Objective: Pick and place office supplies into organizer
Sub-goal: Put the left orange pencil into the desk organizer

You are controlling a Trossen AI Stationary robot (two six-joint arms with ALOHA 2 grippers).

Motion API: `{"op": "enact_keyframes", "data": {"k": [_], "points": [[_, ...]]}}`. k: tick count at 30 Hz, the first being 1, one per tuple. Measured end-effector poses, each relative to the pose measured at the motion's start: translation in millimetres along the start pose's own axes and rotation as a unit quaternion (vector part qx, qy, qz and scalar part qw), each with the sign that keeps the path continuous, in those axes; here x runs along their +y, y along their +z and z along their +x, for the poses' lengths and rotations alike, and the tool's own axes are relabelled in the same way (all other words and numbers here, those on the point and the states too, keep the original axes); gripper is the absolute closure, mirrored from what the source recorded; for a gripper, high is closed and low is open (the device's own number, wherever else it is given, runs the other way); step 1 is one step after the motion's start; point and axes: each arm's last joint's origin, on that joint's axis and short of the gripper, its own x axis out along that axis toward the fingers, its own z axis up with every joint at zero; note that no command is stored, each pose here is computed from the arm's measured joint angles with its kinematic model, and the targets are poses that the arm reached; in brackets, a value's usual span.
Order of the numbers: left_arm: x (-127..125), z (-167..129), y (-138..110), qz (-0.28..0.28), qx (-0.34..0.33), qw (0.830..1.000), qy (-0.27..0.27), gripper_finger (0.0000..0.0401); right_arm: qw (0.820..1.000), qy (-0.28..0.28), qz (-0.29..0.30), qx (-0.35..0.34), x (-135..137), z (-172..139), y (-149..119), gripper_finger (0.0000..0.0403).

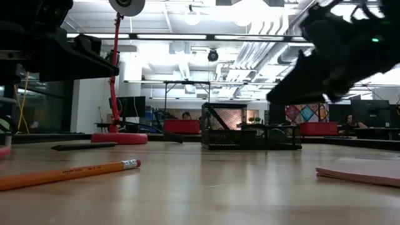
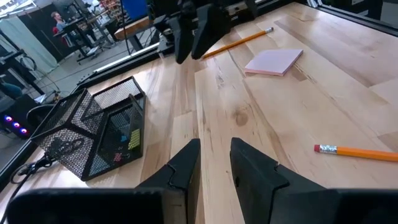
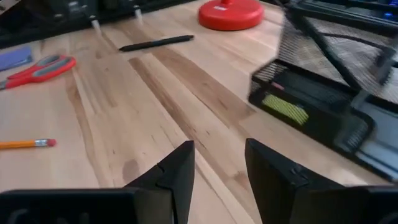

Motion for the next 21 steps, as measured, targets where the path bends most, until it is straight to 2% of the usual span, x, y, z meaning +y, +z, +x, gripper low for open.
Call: {"op": "enact_keyframes", "data": {"k": [3,9,21], "points": [[0.0,0.0,0.0,0.0,0.0,1.0,0.0,0.0323,0.999,-0.01,0.03,-0.018,2.4,-12.7,-7.2,0.0269],[0.2,0.0,0.2,-0.003,0.0,1.0,0.004,0.0323,0.997,-0.02,0.042,-0.066,5.5,-36.4,-18.3,0.0269],[0.2,0.0,0.1,-0.012,0.0,1.0,0.004,0.0322,0.997,0.016,0.063,-0.04,3.2,-65.5,-38.6,0.0269]]}}
